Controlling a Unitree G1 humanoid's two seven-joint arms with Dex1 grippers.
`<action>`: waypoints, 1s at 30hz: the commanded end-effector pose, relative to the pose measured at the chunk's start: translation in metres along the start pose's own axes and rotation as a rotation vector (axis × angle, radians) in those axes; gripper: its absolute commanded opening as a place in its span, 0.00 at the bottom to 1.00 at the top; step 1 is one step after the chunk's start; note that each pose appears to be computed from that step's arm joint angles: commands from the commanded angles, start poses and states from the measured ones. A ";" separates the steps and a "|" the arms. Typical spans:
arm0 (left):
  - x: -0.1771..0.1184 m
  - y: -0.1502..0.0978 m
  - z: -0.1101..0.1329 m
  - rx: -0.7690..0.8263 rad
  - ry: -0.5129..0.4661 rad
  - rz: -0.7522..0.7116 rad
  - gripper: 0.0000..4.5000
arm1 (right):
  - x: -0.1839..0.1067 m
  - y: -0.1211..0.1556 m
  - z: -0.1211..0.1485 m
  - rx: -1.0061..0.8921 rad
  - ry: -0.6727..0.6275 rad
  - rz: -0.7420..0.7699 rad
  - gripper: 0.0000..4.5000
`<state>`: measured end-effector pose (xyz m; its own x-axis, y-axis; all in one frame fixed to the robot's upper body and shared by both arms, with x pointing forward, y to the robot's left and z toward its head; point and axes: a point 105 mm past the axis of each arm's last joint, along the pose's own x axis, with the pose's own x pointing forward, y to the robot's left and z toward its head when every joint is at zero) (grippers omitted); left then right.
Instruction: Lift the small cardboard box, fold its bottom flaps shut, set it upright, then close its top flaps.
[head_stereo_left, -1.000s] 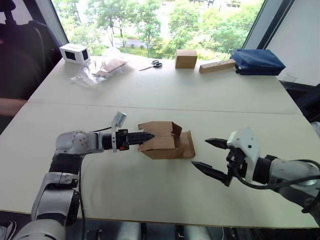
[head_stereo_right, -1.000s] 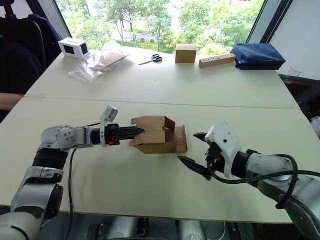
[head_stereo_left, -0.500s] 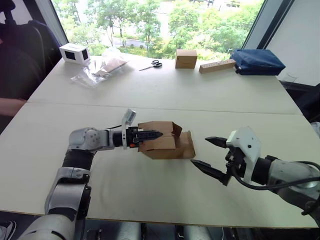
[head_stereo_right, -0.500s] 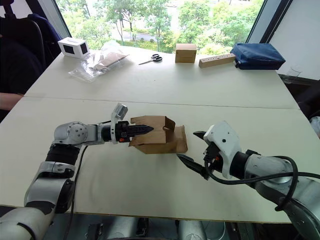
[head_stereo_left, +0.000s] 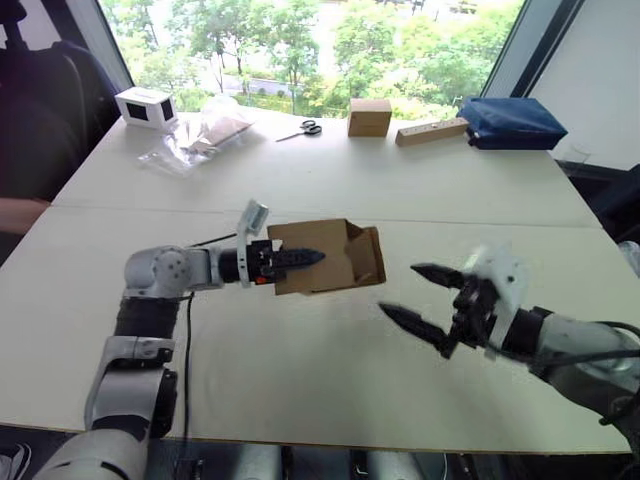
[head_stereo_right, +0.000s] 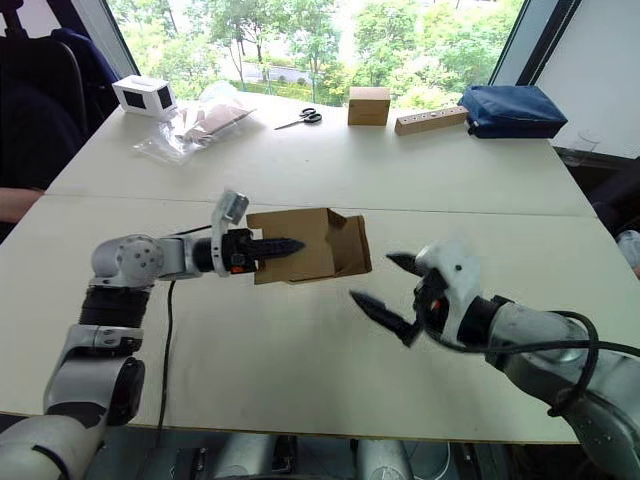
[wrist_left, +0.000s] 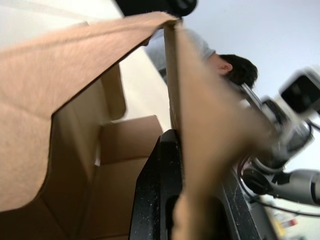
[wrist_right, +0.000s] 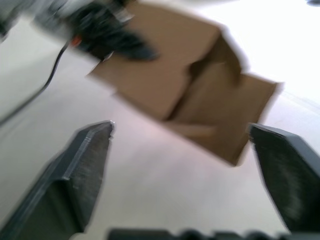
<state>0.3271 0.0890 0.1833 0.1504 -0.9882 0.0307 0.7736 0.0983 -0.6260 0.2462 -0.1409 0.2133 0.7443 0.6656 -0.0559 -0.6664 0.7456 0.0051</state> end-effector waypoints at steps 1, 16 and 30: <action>0.001 -0.037 0.053 0.315 -0.025 -0.077 0.00 | -0.001 -0.028 0.053 0.046 -0.291 -0.106 0.85; 0.015 -0.071 0.104 0.693 0.053 -0.152 0.00 | 0.046 -0.027 0.115 -0.016 -0.491 0.010 0.01; 0.022 -0.077 0.093 0.671 0.059 -0.217 0.00 | 0.065 -0.006 0.095 -0.068 -0.400 0.125 0.01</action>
<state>0.3353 0.0726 0.2950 -0.0388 -0.9987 0.0316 0.9984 -0.0400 -0.0389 0.3108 -0.1044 0.2942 0.6456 0.7016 0.3016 -0.7263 0.6861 -0.0416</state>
